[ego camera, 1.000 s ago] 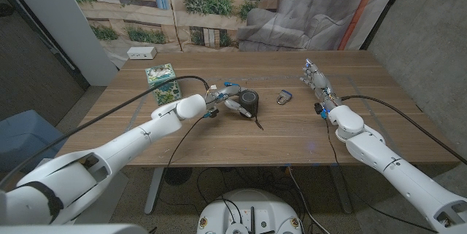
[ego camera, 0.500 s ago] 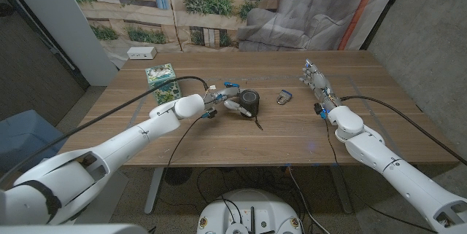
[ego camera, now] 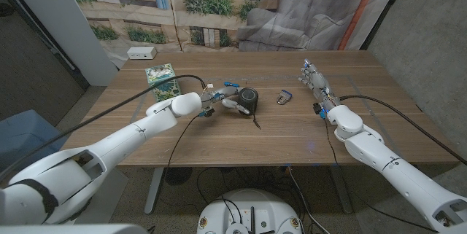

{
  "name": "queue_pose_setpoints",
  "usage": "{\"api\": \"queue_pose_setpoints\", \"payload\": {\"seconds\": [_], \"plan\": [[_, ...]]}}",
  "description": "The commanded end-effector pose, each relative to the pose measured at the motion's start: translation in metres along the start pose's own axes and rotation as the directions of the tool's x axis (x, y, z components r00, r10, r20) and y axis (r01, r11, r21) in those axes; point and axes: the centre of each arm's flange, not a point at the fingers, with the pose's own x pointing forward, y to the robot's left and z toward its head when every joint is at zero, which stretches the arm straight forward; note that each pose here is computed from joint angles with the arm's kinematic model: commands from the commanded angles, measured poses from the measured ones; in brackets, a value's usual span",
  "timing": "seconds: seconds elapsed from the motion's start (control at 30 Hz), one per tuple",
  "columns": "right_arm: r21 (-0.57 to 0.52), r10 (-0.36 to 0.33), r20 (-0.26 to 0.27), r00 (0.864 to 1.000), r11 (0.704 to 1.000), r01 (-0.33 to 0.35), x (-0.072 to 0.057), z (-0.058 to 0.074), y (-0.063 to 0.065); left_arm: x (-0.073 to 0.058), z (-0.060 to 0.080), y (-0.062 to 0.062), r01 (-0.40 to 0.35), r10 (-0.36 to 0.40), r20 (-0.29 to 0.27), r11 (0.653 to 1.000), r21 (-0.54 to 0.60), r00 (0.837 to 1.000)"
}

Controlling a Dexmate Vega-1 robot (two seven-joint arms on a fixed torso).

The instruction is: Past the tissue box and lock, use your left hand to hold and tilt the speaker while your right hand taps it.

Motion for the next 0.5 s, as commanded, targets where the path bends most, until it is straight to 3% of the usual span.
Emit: {"api": "queue_pose_setpoints", "payload": {"seconds": [0.03,0.5], "plan": [[-0.003,0.005,-0.008,1.000,1.000,-0.005,0.0023,-0.0010,0.0047,-0.0022,-0.0018,0.0059,0.036,-0.036,0.004,0.999,-0.002,0.999],[-0.006,-0.005,-0.015,1.000,1.000,0.005,0.0012,-0.0013,0.0066,-0.0050,-0.0086,0.0057,0.131,-0.132,-0.010,0.990,-0.050,0.991]]}}
